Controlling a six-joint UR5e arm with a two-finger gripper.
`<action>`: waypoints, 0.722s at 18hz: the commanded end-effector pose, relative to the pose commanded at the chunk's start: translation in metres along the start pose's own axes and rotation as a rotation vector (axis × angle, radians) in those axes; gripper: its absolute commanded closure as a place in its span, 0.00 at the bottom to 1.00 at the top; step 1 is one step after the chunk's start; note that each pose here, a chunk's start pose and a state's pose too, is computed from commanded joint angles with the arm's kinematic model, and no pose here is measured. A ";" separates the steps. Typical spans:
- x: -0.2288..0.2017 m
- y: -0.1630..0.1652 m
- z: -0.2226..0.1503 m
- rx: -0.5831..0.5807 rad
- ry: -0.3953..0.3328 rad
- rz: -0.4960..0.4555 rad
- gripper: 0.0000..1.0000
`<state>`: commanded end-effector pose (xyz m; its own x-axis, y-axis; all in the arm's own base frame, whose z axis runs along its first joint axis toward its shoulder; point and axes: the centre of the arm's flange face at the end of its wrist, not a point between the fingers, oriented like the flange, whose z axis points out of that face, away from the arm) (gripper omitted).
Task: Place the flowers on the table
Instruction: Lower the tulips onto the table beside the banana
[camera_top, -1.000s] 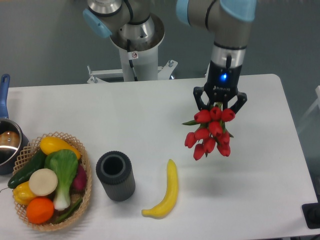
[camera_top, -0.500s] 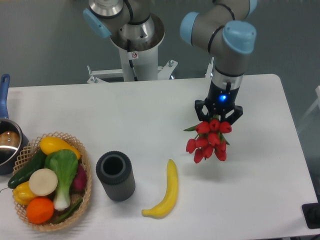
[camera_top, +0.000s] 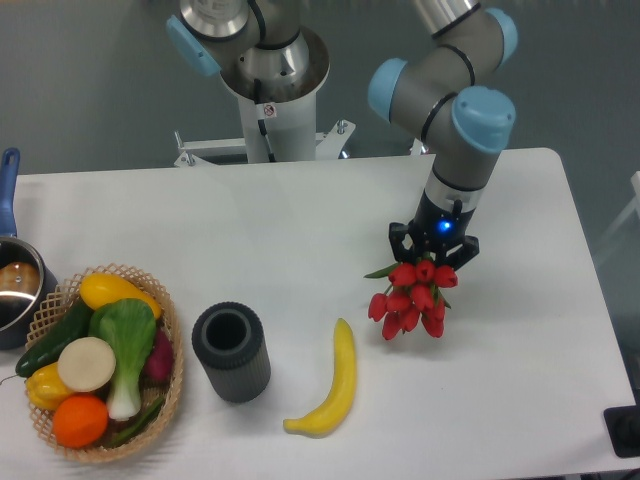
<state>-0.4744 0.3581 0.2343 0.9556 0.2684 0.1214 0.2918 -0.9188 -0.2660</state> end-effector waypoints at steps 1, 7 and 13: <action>-0.002 -0.002 0.001 0.001 -0.001 0.003 0.51; -0.012 -0.014 -0.011 0.022 -0.028 0.015 0.04; -0.022 -0.008 -0.037 -0.060 -0.145 0.085 0.00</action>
<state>-0.4998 0.3493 0.2688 0.9739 0.2236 -0.0391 0.2106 -0.9544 -0.2114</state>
